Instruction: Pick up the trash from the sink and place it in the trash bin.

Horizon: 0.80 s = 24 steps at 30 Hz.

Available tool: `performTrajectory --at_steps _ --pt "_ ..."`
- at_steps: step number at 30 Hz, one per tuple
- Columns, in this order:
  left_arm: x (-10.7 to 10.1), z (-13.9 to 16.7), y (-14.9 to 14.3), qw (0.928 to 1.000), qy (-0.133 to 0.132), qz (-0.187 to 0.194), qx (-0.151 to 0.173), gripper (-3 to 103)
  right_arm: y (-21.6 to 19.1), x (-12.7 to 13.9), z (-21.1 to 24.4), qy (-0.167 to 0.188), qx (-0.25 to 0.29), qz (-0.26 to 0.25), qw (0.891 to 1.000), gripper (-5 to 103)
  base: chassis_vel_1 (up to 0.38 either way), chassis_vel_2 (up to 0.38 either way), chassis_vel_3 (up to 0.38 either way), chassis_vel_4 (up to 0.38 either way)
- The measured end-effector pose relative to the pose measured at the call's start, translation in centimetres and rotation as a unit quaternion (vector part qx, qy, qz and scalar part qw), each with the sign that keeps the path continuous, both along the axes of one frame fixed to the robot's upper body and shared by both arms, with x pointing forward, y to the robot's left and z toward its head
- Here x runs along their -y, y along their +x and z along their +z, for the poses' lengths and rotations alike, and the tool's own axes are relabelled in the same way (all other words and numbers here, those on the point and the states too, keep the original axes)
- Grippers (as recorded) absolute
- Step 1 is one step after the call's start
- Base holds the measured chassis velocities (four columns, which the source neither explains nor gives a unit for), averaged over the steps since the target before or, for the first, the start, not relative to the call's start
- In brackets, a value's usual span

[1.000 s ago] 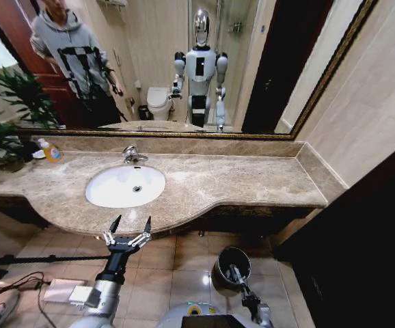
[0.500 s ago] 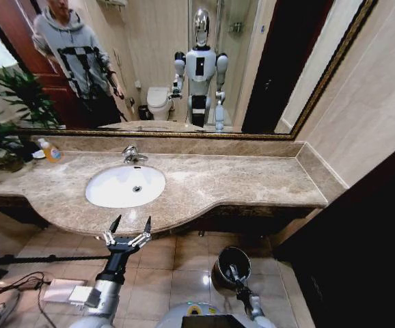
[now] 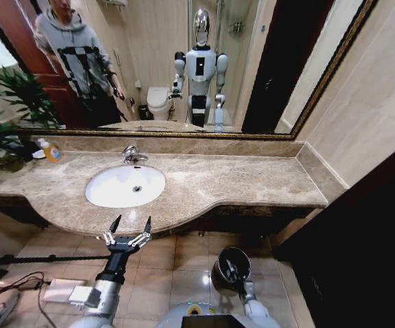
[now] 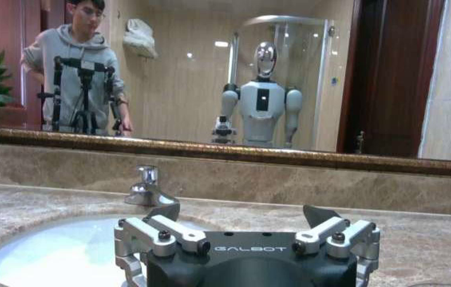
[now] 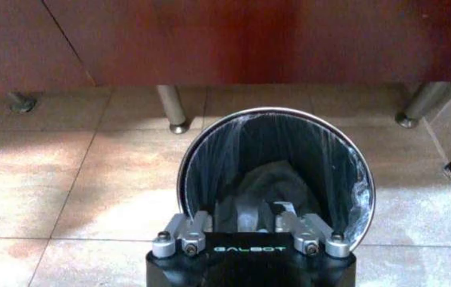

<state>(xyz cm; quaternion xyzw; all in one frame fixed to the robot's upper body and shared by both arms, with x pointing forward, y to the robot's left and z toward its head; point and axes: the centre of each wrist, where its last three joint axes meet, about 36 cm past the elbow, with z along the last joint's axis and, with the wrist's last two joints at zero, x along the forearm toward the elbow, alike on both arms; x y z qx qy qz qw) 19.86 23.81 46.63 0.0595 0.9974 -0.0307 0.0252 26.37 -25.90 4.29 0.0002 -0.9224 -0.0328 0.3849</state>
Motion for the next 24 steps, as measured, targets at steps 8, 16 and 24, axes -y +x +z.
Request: performTrajectory --at_steps 8,16,24 --pt "0.0 0.0 0.0 1.0000 0.000 0.000 0.000 100 -0.7 0.2 0.4 0.000 0.009 -0.003 1.000 65 0.000 0.000 0.000 0.000" --pt "0.0 0.0 0.0 1.0000 0.000 0.000 0.000 100 -2.5 0.4 1.0 0.001 0.016 -0.001 1.000 96 0.000 0.000 0.000 0.000" --pt "0.0 0.0 0.0 1.0000 0.000 0.000 0.000 100 -4.4 0.3 1.8 -0.005 0.041 -0.007 0.999 100 0.000 0.000 0.000 0.000"
